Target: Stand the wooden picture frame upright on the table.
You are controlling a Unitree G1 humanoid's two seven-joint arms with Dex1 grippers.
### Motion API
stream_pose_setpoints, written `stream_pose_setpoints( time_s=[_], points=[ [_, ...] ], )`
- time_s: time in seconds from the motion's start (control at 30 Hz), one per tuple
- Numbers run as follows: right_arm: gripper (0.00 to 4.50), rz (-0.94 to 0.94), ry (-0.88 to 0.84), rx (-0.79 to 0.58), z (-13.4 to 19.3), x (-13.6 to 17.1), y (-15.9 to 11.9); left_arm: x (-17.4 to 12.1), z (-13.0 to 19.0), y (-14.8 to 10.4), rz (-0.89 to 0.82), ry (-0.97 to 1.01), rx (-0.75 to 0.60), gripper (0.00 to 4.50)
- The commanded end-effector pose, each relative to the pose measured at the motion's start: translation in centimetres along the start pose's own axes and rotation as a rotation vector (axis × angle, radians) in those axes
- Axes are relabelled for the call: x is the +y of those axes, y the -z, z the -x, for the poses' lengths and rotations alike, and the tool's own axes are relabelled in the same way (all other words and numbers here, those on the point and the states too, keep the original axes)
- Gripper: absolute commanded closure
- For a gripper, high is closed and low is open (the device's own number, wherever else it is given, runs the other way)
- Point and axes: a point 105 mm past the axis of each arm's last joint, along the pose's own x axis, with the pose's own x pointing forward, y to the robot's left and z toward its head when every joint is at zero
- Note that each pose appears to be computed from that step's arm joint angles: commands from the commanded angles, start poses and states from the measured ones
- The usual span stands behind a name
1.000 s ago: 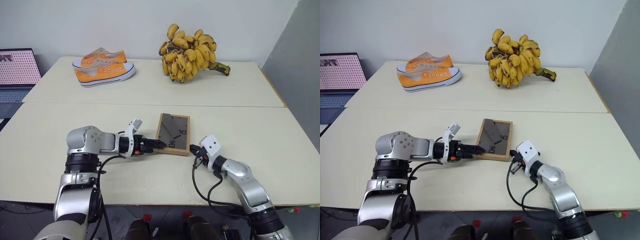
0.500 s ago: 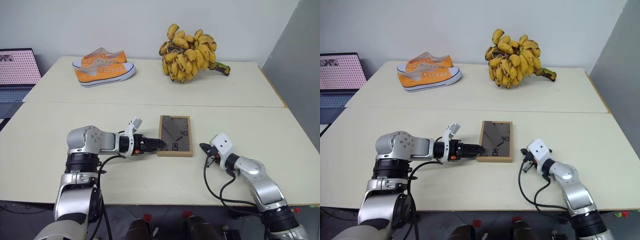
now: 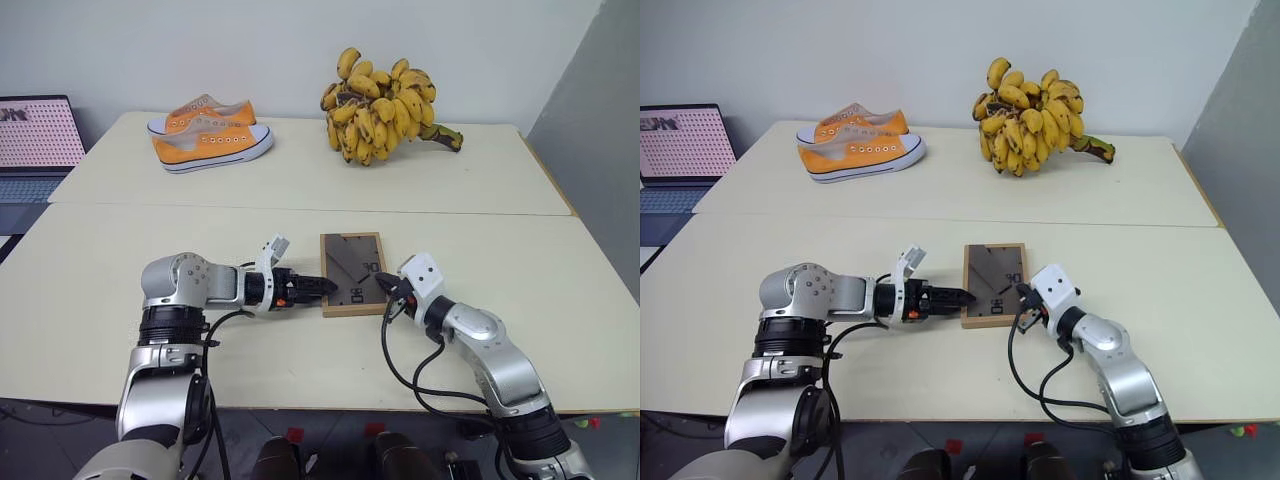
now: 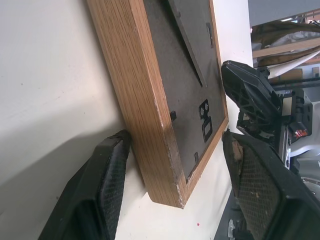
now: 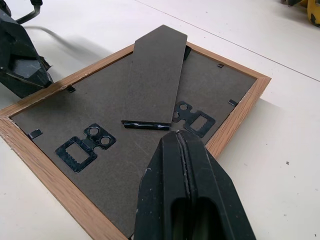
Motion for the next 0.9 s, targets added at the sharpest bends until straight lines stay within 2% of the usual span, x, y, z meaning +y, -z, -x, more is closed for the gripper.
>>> stream_pose_setpoints(
  time_s=[0.03,0.13,0.27,0.37,0.53,0.9],
  points=[
    [4.50,0.052,0.048,-0.053,0.6,-1.5,-1.7,-0.9,0.2,-0.9,-0.032,0.021,-0.023,1.39],
    [4.50,0.071,0.069,-0.066,1.1,-2.5,-2.4,-0.8,0.3,-0.9,-0.031,0.019,-0.023,1.39],
    [4.50,0.076,0.087,-0.022,1.7,-3.4,-1.2,-0.8,0.3,-0.8,-0.028,0.019,-0.019,1.39],
    [4.50,0.064,0.060,0.016,1.7,-2.6,0.3,-0.7,0.2,-0.7,-0.026,0.019,-0.016,1.39],
    [4.50,0.035,0.026,0.020,0.8,-0.9,0.9,-0.8,0.1,-0.8,-0.026,0.023,-0.014,1.39],
    [4.50,-0.009,-0.001,-0.050,-0.9,1.0,-1.1,-0.8,0.0,-0.9,-0.027,0.021,-0.019,1.39]
  ],
)
